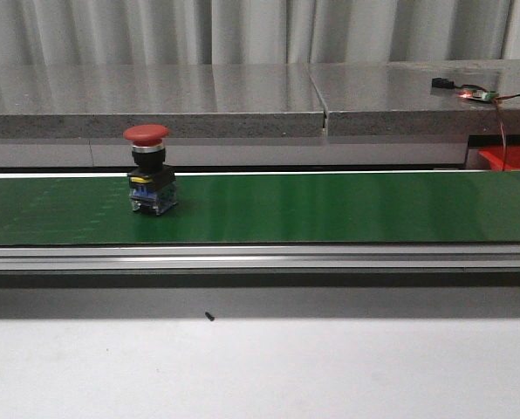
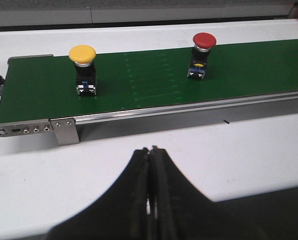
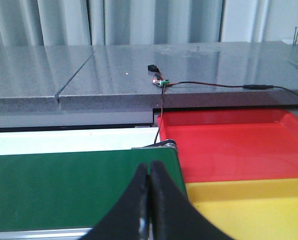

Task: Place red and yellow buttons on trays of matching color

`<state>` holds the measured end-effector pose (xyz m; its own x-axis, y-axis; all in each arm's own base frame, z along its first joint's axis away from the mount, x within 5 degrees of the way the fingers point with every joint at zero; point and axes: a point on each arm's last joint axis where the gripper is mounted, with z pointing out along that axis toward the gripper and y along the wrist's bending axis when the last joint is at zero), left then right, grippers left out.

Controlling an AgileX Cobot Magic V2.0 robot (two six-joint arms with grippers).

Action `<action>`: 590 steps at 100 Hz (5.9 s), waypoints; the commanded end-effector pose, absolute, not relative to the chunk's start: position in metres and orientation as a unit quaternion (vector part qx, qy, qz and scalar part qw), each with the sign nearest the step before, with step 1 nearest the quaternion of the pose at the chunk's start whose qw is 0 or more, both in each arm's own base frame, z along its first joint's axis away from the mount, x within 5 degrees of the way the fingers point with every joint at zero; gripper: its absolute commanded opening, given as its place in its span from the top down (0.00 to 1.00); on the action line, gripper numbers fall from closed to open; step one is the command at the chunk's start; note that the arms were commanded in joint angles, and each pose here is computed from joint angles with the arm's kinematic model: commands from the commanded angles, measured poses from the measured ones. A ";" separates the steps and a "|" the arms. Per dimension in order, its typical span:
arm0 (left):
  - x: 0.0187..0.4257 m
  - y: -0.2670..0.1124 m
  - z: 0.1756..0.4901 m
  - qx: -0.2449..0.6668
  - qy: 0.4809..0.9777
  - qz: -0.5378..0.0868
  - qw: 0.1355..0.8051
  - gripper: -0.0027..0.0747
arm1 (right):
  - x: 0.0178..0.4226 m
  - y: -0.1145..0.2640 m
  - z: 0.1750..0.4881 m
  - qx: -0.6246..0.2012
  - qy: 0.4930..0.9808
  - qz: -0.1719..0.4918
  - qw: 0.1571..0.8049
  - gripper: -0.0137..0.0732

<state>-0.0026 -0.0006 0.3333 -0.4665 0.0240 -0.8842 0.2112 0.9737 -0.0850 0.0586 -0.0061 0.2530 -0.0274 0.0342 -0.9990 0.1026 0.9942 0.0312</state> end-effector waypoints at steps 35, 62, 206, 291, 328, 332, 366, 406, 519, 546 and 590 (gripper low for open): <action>0.000 -0.002 0.345 0.068 0.832 -0.106 0.540 0.99 | 0.093 -0.005 0.314 0.036 0.745 -0.007 0.667 0.92; 0.000 -0.002 0.345 0.068 0.832 -0.106 0.540 0.99 | 0.127 0.009 0.343 -0.013 0.805 0.032 0.593 0.92; 0.000 -0.002 0.345 0.068 0.832 -0.106 0.540 0.99 | 0.311 0.180 0.334 -0.276 0.908 0.129 0.288 0.19; 0.000 -0.002 0.345 0.068 0.832 -0.106 0.540 0.99 | 0.368 0.220 0.303 -0.322 0.908 0.117 0.240 0.57; 0.000 -0.002 0.345 0.068 0.832 -0.106 0.540 0.99 | 0.358 0.194 0.342 -0.304 0.904 0.115 0.277 0.60; 0.000 -0.002 0.345 0.068 0.832 -0.106 0.540 0.99 | 0.358 0.186 0.347 -0.298 0.906 0.113 0.278 0.60; 0.000 -0.002 0.345 0.068 0.832 -0.106 0.540 0.99 | 0.367 0.096 0.378 -0.186 0.928 0.085 0.310 0.60; 0.000 -0.002 0.345 0.068 0.832 -0.106 0.540 0.99 | 0.380 -0.039 0.376 0.035 0.946 0.046 0.318 0.60; 0.000 -0.002 0.345 0.068 0.832 -0.106 0.540 0.99 | 0.428 -0.158 0.246 0.205 0.945 0.066 0.247 0.54; 0.000 -0.002 0.345 0.068 0.832 -0.106 0.540 0.99 | 0.427 -0.158 0.245 0.192 0.949 0.065 0.241 0.11; 0.000 -0.002 0.345 0.068 0.832 -0.106 0.540 0.99 | 0.396 -0.136 0.306 0.153 0.936 0.050 0.314 0.11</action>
